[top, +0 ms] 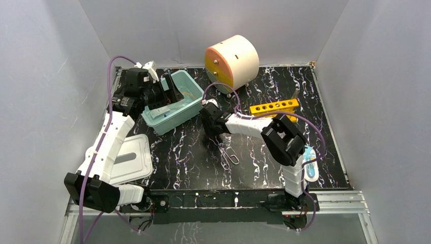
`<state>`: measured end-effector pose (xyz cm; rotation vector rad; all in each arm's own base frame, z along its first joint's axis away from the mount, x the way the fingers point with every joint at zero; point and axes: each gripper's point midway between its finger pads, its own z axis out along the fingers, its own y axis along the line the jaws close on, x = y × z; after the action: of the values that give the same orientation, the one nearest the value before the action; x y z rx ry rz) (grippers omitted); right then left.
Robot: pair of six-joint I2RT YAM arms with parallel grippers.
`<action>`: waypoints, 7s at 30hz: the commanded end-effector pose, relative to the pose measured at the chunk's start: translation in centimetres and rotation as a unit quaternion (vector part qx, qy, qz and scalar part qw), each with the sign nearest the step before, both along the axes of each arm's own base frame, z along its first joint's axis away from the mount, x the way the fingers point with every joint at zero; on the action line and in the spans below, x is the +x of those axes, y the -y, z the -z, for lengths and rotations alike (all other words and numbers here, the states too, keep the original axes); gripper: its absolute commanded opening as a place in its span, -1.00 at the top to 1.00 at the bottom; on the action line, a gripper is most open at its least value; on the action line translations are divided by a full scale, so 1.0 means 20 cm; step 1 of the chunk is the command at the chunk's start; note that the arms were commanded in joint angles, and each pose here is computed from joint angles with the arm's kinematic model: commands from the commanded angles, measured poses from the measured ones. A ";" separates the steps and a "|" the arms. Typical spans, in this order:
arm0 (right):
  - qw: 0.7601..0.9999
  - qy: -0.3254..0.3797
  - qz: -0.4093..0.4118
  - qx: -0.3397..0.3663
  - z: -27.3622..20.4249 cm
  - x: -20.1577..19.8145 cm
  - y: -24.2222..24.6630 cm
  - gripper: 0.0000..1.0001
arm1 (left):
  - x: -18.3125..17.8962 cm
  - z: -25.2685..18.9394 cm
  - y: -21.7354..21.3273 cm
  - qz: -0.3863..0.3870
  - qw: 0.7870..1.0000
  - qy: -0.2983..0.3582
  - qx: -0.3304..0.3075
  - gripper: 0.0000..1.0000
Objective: Organize the chemistry lab equipment
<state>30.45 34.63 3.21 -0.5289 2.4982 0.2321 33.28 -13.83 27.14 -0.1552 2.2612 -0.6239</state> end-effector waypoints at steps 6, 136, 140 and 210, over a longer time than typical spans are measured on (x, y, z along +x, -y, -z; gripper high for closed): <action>0.998 0.047 -0.009 0.043 -0.11 0.12 -0.13 -0.14 | -0.01 -0.10 0.00 0.008 1.000 0.027 0.007 -0.80; 0.899 0.258 0.123 0.332 -1.47 0.20 0.78 -0.48 | 0.12 -0.07 0.35 0.297 0.936 0.095 0.165 1.00; 0.910 0.217 0.110 0.335 -1.41 0.20 0.72 -0.48 | 0.34 -0.10 0.03 0.258 0.926 0.099 0.257 1.00; 0.932 0.088 0.069 0.346 -1.13 0.25 0.45 -0.39 | 0.52 0.18 -0.11 0.256 0.907 0.051 0.330 -0.29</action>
<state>35.93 25.28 23.46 -0.0374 2.1564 0.9092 42.48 -12.56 16.56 1.0527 2.4392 -0.1931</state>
